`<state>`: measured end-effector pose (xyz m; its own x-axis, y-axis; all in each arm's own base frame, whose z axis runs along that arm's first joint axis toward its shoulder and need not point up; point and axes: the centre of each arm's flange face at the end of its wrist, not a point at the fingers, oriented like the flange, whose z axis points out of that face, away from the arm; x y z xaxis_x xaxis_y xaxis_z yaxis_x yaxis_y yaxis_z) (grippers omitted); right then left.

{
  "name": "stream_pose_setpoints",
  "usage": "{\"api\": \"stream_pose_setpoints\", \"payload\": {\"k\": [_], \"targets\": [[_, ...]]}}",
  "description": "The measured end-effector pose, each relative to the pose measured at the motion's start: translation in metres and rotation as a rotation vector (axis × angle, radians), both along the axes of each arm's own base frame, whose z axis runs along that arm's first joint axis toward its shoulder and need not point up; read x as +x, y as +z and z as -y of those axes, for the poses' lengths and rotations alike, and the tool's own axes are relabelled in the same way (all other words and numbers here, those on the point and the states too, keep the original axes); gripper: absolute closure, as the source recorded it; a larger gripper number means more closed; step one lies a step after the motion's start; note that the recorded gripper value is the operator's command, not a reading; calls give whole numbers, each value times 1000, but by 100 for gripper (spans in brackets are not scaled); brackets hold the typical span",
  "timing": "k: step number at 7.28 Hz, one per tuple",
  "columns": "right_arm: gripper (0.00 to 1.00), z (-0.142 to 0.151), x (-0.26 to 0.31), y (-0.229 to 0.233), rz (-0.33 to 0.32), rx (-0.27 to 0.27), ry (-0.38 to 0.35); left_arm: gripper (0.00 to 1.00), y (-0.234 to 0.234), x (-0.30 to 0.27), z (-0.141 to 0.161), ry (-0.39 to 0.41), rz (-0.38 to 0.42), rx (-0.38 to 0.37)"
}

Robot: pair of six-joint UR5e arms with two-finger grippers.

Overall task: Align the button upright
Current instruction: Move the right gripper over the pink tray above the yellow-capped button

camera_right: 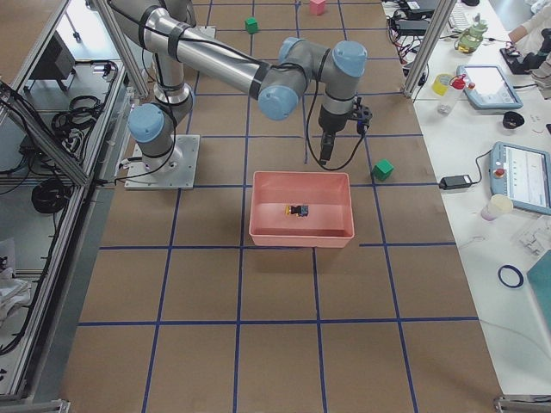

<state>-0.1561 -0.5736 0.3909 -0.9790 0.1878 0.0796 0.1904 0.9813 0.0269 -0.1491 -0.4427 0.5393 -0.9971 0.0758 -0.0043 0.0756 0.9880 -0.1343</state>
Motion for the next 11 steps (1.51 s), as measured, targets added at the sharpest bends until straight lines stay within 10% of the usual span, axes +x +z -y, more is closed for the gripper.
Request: {"api": "stream_pose_setpoints", "payload": {"k": [11], "targets": [[0, -32, -72, -121, 52, -31, 117, 0, 0, 0, 0, -1, 0, -1]]}}
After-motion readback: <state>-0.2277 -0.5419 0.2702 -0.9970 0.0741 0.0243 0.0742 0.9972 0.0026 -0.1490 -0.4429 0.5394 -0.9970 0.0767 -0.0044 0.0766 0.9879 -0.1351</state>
